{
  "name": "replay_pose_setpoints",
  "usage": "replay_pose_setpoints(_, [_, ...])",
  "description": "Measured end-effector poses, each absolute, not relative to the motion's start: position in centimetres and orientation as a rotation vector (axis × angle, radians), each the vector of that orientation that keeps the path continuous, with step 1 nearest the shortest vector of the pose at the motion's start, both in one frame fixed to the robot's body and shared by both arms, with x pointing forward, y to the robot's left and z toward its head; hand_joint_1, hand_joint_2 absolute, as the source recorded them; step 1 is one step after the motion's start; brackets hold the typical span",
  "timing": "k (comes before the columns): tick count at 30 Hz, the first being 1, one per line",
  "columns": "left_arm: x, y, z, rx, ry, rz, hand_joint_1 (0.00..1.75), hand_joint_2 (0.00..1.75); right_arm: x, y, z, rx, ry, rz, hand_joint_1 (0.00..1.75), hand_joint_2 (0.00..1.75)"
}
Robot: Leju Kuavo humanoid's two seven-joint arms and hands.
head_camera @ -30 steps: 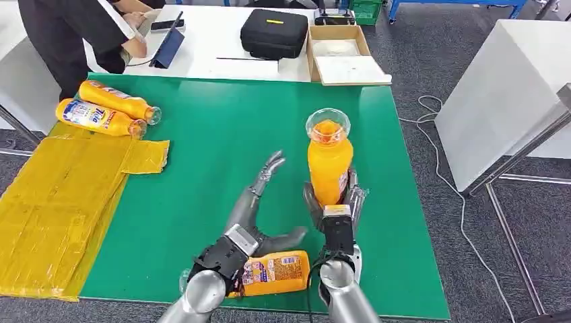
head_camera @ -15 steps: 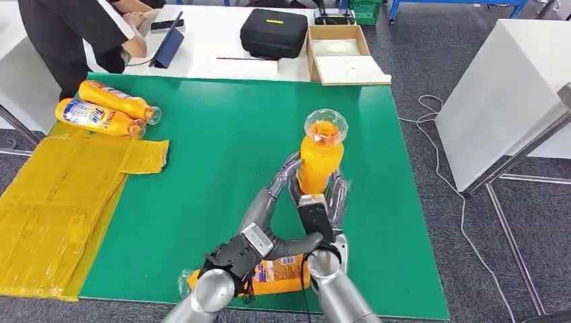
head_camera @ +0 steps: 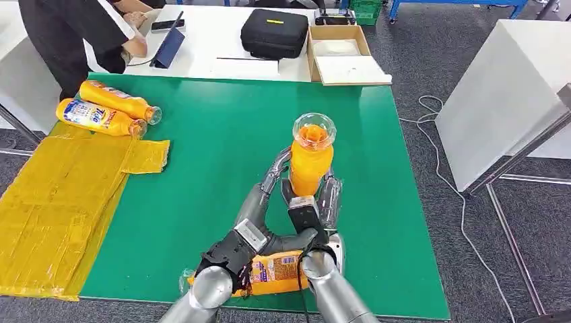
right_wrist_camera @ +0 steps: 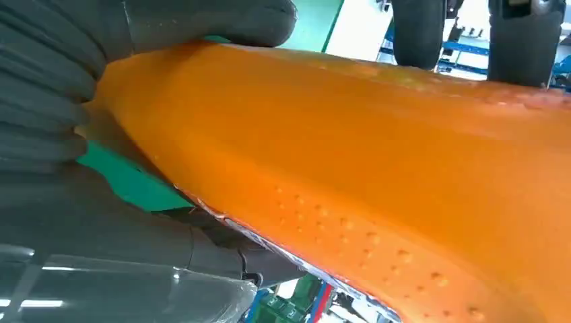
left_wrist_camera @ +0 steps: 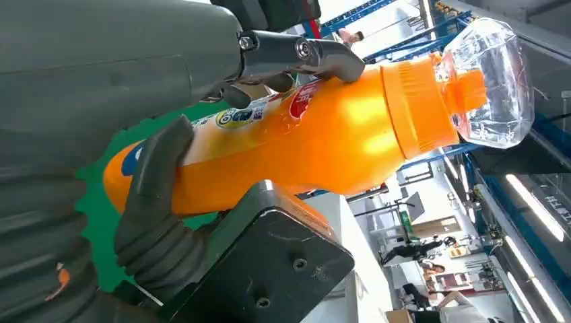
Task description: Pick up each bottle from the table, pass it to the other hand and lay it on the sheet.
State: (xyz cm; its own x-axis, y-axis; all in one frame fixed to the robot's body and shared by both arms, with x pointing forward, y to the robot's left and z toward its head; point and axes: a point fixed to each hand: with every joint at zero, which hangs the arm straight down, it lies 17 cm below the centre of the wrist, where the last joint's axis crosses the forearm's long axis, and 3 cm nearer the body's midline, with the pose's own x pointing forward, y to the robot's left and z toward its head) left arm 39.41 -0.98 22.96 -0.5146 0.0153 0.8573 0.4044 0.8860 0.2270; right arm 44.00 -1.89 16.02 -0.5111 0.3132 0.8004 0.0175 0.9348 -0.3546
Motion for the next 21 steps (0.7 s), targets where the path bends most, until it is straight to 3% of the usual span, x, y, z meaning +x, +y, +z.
replay_pose_setpoints(21, [39.4, 1.7, 21.1, -0.23, -2.045, -0.425, 0.0, 1.75, 44.3, -14.8, 19.2, -0.459, -2.112, 0.016, 1.75, 1.75])
